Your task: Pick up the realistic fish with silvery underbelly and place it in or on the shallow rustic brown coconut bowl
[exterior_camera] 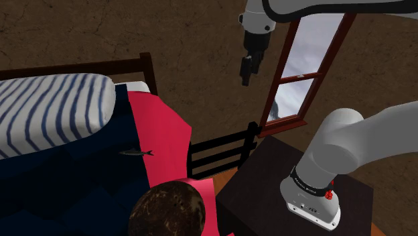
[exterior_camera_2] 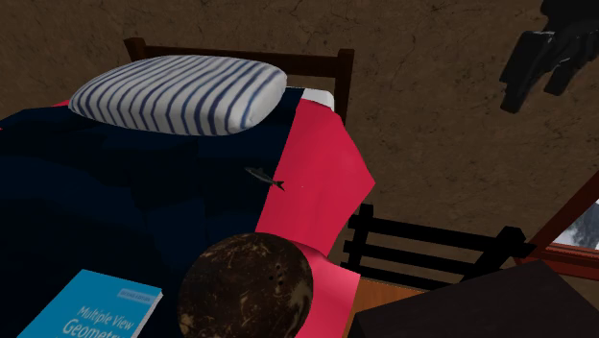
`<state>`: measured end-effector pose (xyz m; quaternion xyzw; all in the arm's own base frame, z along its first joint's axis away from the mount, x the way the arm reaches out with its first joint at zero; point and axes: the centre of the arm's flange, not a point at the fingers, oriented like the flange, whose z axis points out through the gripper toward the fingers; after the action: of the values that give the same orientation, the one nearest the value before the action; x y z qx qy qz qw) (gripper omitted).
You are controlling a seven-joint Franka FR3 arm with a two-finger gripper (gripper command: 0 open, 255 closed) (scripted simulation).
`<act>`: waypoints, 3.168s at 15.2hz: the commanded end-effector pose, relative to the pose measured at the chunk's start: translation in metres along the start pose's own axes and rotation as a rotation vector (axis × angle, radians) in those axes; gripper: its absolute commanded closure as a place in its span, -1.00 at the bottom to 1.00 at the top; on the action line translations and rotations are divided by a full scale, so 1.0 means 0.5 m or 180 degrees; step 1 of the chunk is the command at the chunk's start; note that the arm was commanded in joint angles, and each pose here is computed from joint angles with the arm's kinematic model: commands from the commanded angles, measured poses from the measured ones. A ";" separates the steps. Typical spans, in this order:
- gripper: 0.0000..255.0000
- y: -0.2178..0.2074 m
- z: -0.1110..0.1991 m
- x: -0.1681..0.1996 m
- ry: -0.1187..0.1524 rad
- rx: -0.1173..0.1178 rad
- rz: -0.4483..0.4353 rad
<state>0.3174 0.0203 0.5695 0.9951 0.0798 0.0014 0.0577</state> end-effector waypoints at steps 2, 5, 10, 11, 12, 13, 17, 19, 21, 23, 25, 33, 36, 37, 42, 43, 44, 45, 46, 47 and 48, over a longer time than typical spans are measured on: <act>-1.00 -0.014 0.013 0.014 0.0031 0.0015 -0.0048; -1.00 -0.056 0.051 0.056 0.0124 0.0059 -0.0193; -1.00 -0.133 0.111 0.125 0.0278 0.0133 -0.0434; -1.00 -0.149 0.122 0.138 0.0309 0.0148 -0.0482; -1.00 -0.165 0.133 0.151 0.0340 0.0162 -0.0530; -1.00 -0.181 0.144 0.164 0.0371 0.0177 -0.0579; -1.00 -0.250 0.185 0.215 0.0494 0.0236 -0.0771; -1.00 -0.286 0.205 0.239 0.0556 0.0266 -0.0868; -1.00 -0.322 0.224 0.263 0.0618 0.0295 -0.0964; -1.00 -0.360 0.241 0.285 0.0680 0.0325 -0.1061; -1.00 -0.398 0.259 0.307 0.0741 0.0354 -0.1157; -1.00 -0.559 0.319 0.386 0.0988 0.0472 -0.1543; -1.00 -0.622 0.339 0.412 0.1081 0.0517 -0.1688; -1.00 -0.644 0.345 0.420 0.1112 0.0531 -0.1736; -1.00 -0.662 0.387 0.435 0.1123 0.0536 -0.1752; -1.00 -0.664 0.396 0.438 0.1123 0.0536 -0.1752; -1.00 -0.667 0.406 0.441 0.1123 0.0536 -0.1752; -1.00 -0.671 0.422 0.445 0.1123 0.0536 -0.1752; -1.00 -0.671 0.422 0.445 0.1123 0.0536 -0.1752; -1.00 -0.671 0.422 0.445 0.1123 0.0536 -0.1753; -1.00 -0.671 0.422 0.445 0.1123 0.0536 -0.1753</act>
<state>0.4859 0.3606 0.3208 0.9220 0.3542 0.1511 -0.0412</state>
